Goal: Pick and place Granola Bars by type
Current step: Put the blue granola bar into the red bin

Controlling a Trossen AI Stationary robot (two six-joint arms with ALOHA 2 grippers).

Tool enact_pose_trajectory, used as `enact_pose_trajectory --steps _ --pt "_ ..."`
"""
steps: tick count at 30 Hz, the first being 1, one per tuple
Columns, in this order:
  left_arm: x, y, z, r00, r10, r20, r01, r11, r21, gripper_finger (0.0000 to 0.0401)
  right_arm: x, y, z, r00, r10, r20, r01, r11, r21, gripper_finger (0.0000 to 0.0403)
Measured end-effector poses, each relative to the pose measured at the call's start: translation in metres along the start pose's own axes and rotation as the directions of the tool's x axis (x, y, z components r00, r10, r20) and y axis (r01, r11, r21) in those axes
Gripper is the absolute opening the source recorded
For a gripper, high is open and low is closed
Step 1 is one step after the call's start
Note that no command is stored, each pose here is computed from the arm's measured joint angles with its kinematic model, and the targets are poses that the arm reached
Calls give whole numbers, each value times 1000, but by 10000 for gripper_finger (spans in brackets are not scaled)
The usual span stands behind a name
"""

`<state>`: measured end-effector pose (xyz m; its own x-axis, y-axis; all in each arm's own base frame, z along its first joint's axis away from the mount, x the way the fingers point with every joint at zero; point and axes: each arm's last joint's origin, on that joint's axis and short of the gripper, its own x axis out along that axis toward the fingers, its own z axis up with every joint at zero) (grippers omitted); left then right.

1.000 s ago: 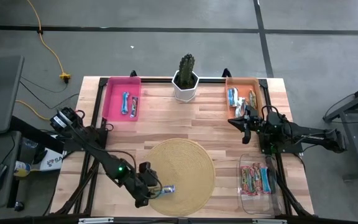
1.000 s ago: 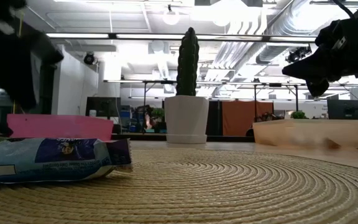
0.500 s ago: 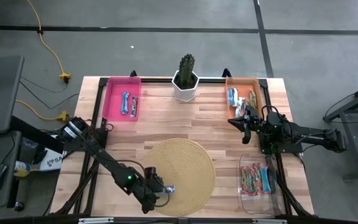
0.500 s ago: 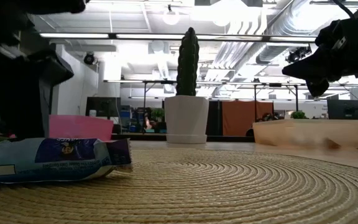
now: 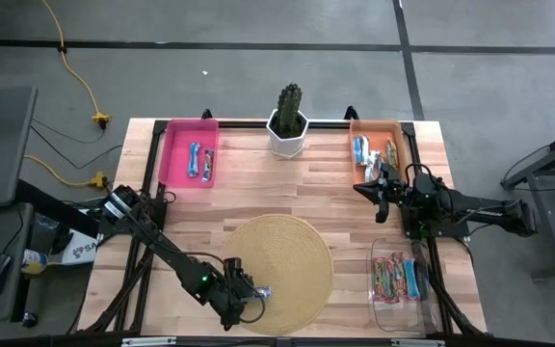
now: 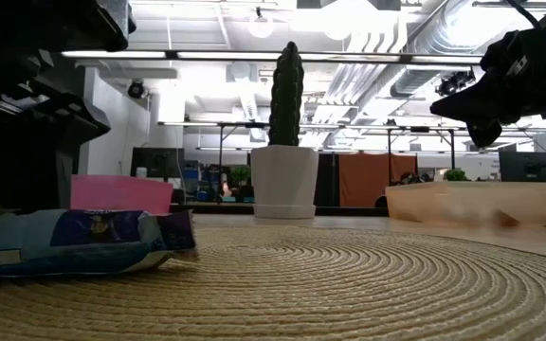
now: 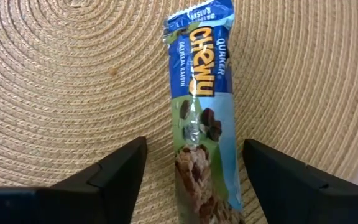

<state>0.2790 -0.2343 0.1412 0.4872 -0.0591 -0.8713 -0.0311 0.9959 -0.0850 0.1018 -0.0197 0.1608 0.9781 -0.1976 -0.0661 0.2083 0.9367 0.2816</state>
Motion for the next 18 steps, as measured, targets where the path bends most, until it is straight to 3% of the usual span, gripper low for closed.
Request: enact_pose_trajectory --steps 18 --pt "-5 -3 5 999 12 -34 -11 1000 20 130 0 0 0 1000 0 1 0 1000 0 0"
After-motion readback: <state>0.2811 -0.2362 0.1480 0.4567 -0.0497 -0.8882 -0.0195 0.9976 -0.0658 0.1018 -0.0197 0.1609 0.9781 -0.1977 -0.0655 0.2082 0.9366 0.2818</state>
